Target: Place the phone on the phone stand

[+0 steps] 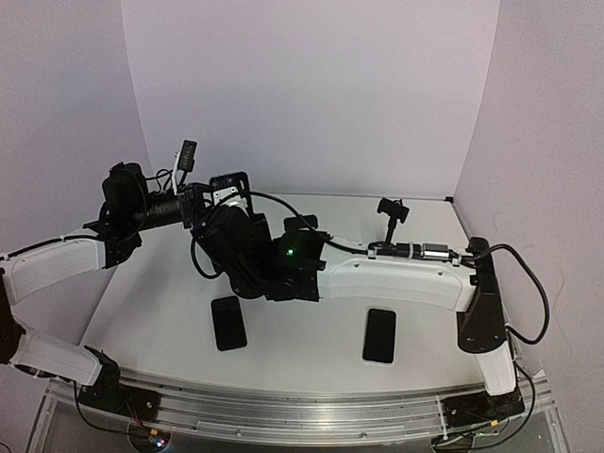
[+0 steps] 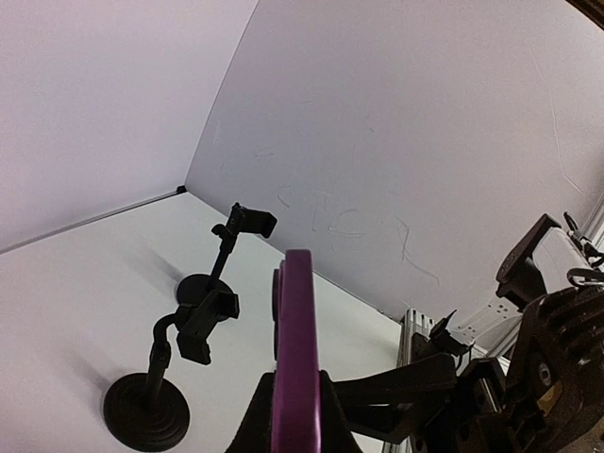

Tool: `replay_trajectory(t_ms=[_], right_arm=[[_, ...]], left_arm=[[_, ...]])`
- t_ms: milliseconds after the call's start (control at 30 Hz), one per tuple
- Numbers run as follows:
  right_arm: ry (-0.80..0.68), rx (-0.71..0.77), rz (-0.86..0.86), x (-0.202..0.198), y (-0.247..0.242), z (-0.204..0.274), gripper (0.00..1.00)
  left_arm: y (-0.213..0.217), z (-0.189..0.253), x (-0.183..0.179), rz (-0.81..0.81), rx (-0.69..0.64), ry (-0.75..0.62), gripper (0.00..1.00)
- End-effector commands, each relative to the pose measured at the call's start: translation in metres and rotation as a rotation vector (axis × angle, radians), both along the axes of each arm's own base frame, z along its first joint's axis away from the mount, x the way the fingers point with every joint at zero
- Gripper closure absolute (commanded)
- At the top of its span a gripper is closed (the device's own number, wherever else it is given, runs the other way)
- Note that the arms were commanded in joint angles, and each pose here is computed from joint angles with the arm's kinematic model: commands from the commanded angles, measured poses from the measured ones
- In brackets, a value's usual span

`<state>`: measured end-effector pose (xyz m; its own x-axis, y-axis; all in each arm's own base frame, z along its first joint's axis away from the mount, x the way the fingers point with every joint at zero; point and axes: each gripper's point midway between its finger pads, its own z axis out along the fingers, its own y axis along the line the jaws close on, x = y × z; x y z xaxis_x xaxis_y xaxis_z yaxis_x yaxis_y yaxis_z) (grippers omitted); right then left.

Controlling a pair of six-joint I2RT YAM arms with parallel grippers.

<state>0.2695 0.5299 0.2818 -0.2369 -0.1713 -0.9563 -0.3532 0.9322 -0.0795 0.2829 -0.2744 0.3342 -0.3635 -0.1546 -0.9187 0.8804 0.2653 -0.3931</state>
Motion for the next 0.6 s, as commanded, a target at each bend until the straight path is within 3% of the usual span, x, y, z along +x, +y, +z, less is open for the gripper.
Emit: replay_trajectory(t_ms=[0,133,267,300,433,567], right_arm=[[-0.032,0.088,-0.004,0.005,0.001,0.026,0.60],[-0.018,0.083,0.037,0.011,-0.007,0.031,0.49],[0.021,0.079,0.241,0.005,-0.003,0.051,0.08],[0.031,0.086,0.286,0.001,-0.005,0.056,0.04],[0.100,0.142,0.396,-0.010,-0.033,0.069,0.02],[0.176,0.235,0.332,-0.003,-0.096,0.071,0.02]], left_arm=[[-0.001,0.024,-0.006,-0.037,-0.038,-0.074,1.00],[0.002,0.030,-0.006,-0.023,-0.062,-0.095,1.00],[0.004,0.043,0.004,0.004,-0.099,-0.153,1.00],[0.004,0.047,0.007,0.007,-0.113,-0.163,1.00],[0.001,0.065,0.013,-0.011,-0.167,-0.236,1.00],[-0.005,0.072,0.024,-0.022,-0.191,-0.279,1.00]])
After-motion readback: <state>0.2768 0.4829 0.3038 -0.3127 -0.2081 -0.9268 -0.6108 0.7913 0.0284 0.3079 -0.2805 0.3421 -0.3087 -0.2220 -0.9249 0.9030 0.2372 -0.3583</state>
